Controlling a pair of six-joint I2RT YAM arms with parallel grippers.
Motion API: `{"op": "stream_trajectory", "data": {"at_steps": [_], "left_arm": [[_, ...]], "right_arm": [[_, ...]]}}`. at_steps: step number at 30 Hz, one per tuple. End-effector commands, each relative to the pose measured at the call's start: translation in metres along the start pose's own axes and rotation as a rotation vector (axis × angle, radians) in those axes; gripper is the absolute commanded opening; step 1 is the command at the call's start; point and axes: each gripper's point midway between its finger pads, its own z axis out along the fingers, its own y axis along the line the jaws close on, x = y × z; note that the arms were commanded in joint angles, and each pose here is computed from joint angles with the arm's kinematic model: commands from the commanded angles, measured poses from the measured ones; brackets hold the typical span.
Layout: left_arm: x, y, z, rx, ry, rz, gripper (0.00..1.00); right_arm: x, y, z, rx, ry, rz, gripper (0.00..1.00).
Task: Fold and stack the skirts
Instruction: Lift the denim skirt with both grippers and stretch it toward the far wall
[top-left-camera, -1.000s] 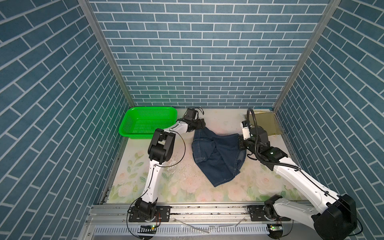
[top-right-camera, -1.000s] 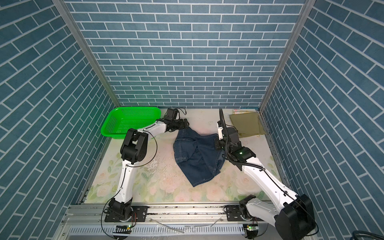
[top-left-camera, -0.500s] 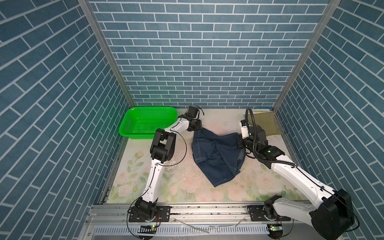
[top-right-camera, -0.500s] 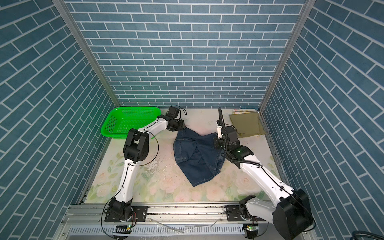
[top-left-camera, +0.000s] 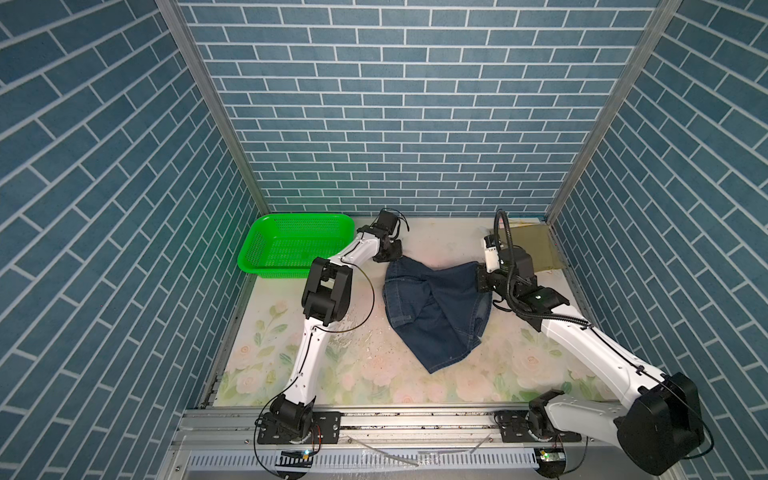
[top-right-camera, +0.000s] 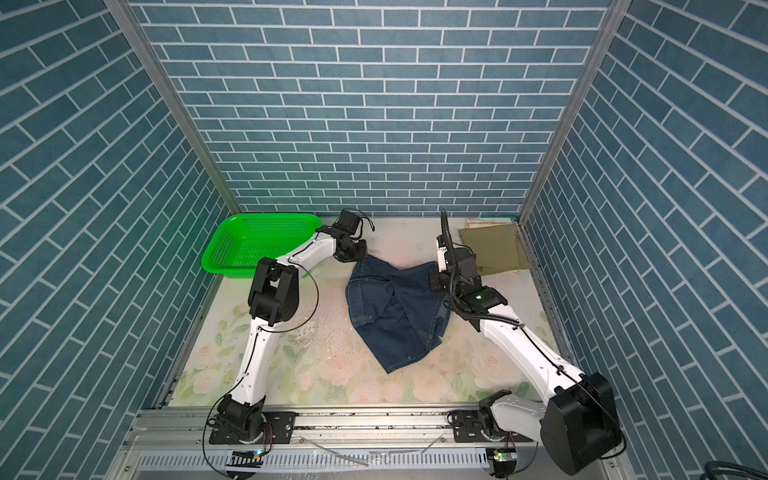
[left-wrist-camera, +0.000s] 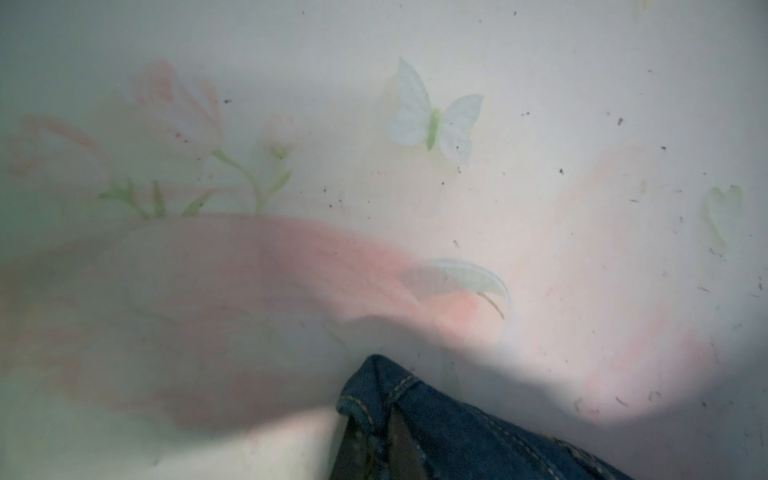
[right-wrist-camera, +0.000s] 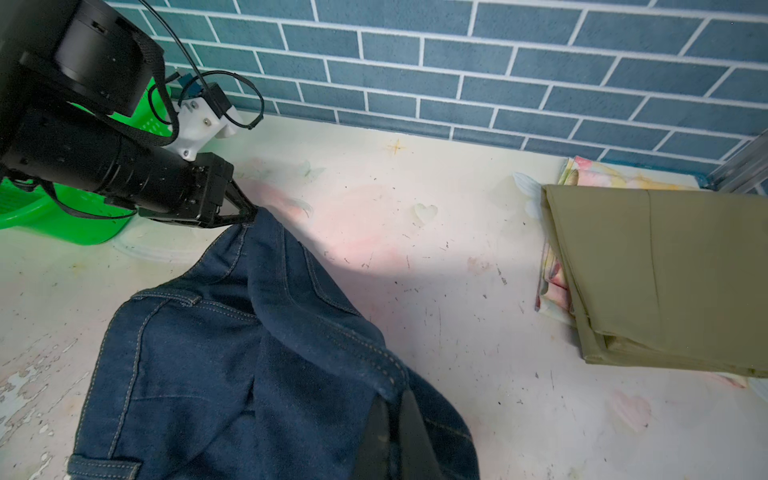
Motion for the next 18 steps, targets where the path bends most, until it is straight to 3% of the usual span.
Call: {"op": "stream_trajectory", "data": {"at_steps": [1,9,18], "left_arm": [[-0.04,-0.026,-0.097,0.047,-0.159,0.058,0.0],[-0.069,-0.049,-0.275,0.134,-0.452,0.113,0.0],[-0.031,-0.038,-0.414,0.18,-0.679,0.132,0.0]], "right_arm": [[-0.054,-0.006,-0.022,0.031,-0.125,-0.046,0.0],[-0.123,-0.014,-0.083,0.07,-0.29,-0.082,0.0],[-0.171,-0.023,-0.174,0.089,-0.458,-0.081,0.0]]}}
